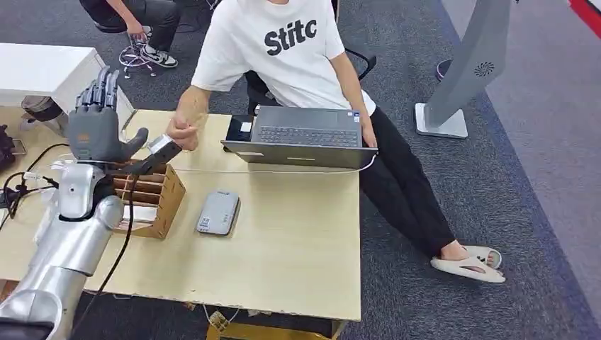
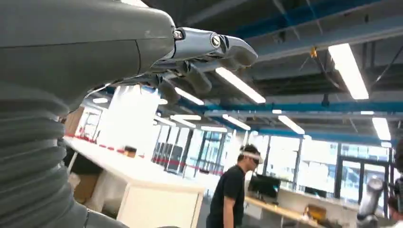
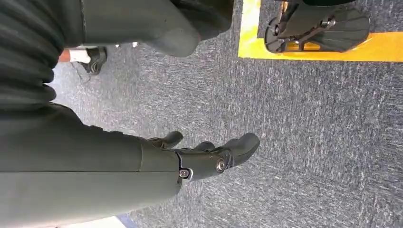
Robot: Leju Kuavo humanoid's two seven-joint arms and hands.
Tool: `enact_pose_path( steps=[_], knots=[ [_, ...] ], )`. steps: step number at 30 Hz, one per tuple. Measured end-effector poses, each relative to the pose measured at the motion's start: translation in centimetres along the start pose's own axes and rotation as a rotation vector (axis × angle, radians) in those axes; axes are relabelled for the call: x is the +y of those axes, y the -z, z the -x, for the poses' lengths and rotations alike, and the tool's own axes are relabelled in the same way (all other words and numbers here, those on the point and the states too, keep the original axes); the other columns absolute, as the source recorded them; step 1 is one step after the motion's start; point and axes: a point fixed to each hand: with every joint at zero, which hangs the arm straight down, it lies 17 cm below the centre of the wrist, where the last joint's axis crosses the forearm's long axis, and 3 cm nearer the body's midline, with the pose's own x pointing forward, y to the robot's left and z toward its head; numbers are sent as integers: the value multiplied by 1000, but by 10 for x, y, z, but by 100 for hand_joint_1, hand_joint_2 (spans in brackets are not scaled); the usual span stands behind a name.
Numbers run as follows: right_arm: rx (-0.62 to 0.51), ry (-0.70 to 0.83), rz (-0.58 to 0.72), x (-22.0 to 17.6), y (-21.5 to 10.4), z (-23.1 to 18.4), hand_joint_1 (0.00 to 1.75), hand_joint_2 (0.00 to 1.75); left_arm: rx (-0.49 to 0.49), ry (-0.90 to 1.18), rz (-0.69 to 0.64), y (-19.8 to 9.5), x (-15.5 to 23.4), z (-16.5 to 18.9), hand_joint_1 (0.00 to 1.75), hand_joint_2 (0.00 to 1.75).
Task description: Pass the card to the sensor for recognition and then transmit it.
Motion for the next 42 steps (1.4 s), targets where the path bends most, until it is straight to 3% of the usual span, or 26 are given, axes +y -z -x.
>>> enact_pose_path(
  steps=[8,18,34,42],
  knots=[
    [13,30,-4,0,1,11,0,175,-15,-137,269,-61,-37,-6,0,175],
    [43,57,-9,2,2,26,0,175,-110,-201,435,-123,-22,-13,0,175],
    [56,87,-12,2,2,30,0,175,-89,-48,616,-149,-29,20,0,175],
    [59,94,-13,2,2,30,0,175,-117,-45,647,-155,-35,13,0,175]
  ],
)
